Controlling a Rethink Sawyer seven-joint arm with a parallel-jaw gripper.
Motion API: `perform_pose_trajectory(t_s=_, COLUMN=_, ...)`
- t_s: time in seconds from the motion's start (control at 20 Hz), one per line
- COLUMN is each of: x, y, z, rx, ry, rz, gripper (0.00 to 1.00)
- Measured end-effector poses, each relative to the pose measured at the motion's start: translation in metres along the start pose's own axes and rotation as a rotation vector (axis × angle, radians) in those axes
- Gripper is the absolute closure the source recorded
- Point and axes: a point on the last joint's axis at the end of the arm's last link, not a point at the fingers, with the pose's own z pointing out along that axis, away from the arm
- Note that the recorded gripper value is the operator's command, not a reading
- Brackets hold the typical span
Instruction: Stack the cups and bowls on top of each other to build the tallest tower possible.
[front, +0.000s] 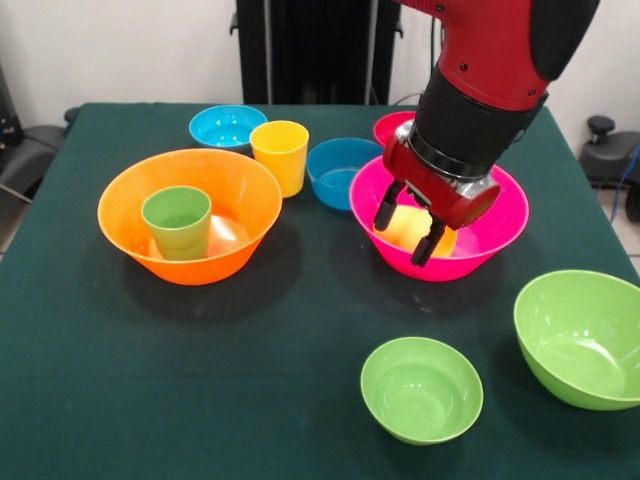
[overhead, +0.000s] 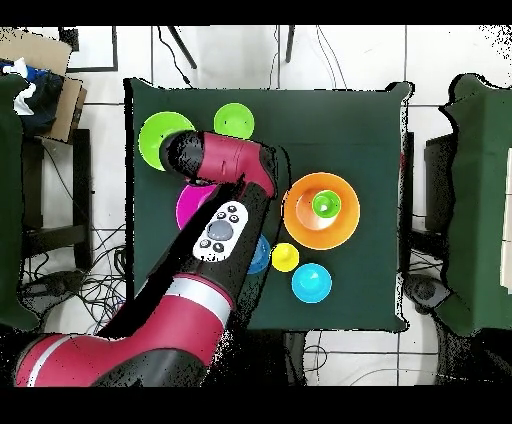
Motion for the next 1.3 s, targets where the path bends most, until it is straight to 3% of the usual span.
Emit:
perform_pose_trajectory(t_s=0.25, x=-0.005, y=0.008, z=0.003, rx=0.017, ry=0.015, rz=0.011, gripper=0.0)
perform_pose_trajectory(t_s=0.5, x=-0.009, y=0.015, z=0.004, rx=0.037, ry=0.03, rz=0.055, gripper=0.0)
perform_pose_trajectory(t_s=0.9, x=-0.008, y=0.029, z=0.003, rx=0.072, ry=0.047, rz=0.212, gripper=0.0)
perform_pose_trajectory(t_s=1.3, x=-0.001, y=0.037, z=-0.001, rx=0.094, ry=0.084, rz=0.297, gripper=0.0)
